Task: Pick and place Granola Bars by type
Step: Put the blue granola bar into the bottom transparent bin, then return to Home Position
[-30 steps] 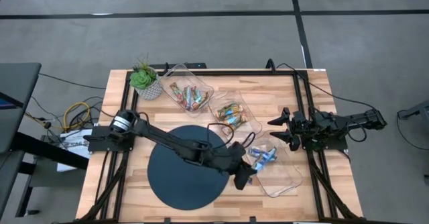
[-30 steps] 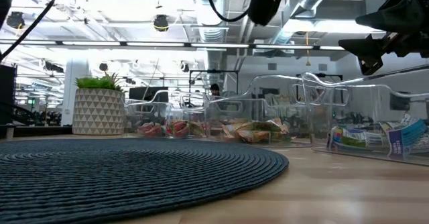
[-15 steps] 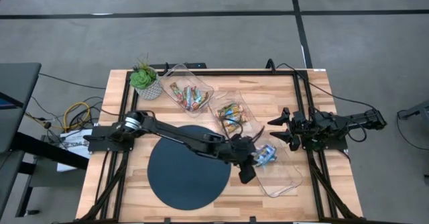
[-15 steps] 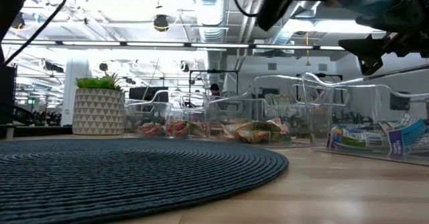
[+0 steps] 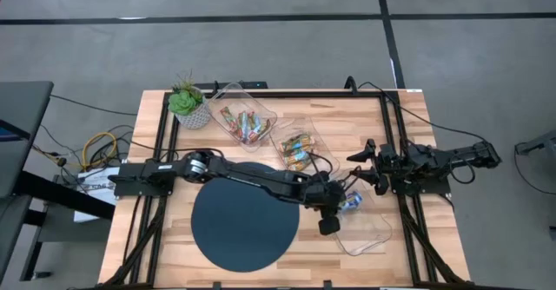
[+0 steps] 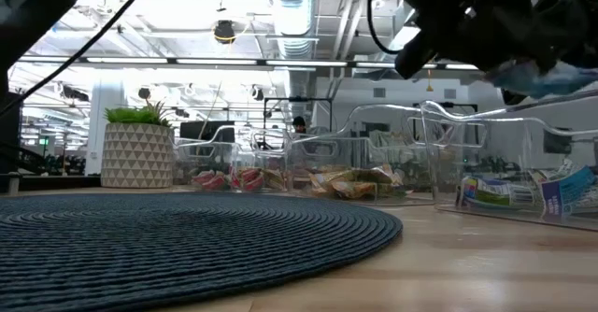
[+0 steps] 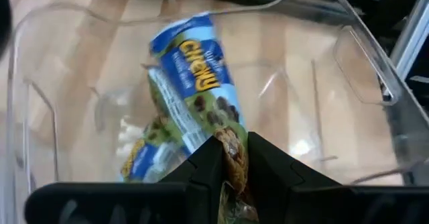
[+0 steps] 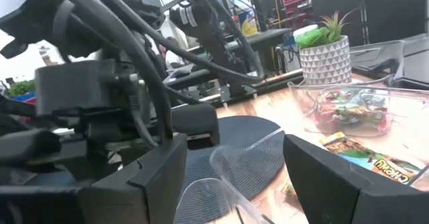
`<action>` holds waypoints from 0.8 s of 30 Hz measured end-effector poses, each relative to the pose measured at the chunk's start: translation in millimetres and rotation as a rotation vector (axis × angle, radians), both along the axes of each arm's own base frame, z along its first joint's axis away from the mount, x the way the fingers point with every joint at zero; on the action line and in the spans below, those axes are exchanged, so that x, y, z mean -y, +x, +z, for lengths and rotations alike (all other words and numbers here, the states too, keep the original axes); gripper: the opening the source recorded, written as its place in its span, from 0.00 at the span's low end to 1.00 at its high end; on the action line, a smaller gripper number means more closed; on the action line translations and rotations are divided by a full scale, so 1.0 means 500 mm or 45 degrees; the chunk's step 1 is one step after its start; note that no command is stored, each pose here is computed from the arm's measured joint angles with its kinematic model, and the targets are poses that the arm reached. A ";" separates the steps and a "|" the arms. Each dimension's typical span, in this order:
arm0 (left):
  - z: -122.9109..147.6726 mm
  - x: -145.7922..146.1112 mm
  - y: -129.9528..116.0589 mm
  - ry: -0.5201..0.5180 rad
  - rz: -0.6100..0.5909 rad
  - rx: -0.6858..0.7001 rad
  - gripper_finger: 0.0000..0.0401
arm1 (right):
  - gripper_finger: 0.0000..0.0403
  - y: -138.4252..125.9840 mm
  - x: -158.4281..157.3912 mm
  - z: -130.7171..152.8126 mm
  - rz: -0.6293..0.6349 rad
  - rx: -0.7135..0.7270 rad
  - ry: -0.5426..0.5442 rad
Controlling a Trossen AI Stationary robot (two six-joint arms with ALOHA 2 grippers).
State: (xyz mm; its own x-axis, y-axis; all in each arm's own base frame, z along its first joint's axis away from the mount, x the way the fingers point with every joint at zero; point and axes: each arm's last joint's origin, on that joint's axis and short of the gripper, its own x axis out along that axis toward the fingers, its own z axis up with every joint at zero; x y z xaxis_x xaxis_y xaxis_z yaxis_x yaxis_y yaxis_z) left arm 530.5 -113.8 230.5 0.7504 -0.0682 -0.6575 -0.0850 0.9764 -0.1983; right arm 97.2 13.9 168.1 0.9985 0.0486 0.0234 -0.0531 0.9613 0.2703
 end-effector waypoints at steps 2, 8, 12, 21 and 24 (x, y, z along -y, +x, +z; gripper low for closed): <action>-0.003 -0.008 0.002 0.038 -0.009 -0.005 0.14 | 0.60 0.000 0.000 0.000 -0.001 -0.001 0.000; -0.014 -0.043 0.001 0.175 0.133 -0.049 0.14 | 0.60 0.000 0.000 0.000 -0.002 0.000 0.000; -0.014 -0.065 0.004 0.188 0.193 -0.047 0.14 | 0.60 0.000 0.000 0.000 -0.001 0.000 0.000; -0.015 -0.070 0.006 0.099 0.166 -0.057 0.31 | 0.60 0.000 0.000 0.000 0.000 0.001 0.000; -0.015 -0.069 0.006 0.097 0.163 -0.058 0.38 | 0.60 0.000 0.000 0.000 0.000 0.001 0.000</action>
